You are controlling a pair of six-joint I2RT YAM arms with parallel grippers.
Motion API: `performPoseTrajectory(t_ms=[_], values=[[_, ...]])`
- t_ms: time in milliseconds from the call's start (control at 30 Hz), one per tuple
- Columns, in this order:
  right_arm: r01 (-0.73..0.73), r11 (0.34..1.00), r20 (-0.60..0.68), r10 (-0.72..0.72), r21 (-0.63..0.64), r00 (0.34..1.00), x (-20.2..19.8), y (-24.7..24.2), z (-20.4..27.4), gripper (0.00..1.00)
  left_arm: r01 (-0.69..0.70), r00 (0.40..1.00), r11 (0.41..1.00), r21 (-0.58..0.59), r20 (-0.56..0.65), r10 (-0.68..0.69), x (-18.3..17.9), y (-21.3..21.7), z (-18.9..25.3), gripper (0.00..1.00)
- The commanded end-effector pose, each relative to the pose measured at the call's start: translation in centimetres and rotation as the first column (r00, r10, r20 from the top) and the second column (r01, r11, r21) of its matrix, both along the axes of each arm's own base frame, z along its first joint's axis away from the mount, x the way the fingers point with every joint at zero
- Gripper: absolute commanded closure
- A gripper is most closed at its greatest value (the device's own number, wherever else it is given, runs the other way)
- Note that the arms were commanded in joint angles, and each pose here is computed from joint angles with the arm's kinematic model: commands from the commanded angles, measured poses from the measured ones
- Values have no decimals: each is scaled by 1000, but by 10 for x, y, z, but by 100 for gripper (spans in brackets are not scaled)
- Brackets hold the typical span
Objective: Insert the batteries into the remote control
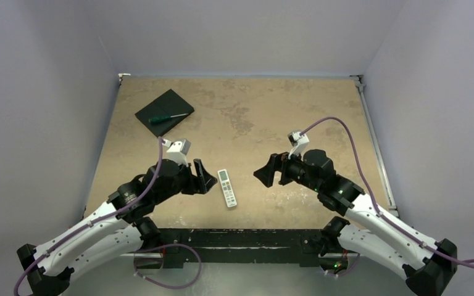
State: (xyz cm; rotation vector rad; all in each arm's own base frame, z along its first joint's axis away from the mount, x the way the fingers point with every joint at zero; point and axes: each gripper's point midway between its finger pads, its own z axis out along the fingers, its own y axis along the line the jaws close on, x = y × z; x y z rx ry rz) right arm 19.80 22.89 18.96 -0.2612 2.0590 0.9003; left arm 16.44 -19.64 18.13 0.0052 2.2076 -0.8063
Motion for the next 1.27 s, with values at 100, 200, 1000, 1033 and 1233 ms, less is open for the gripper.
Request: performPoseTrajectory(t_ms=[100,200,1000,1033,1233], values=[[32,999,76,-30,-24,997,-7,-22,-2,1,58,990,998,36,129,-62,8,-1,23,32],[23,999,117,-19,-26,993,-11,-27,2,1,65,988,997,40,139,-70,9,-3,20,31],[45,997,231,-60,69,971,-20,-43,40,1,59,962,996,63,264,-74,5,19,55,31],[47,997,230,-61,68,971,-21,-43,41,1,55,962,996,65,265,-71,6,19,53,31],[45,996,233,-62,77,971,-23,-44,41,1,7,963,997,70,269,-26,10,27,52,29]])
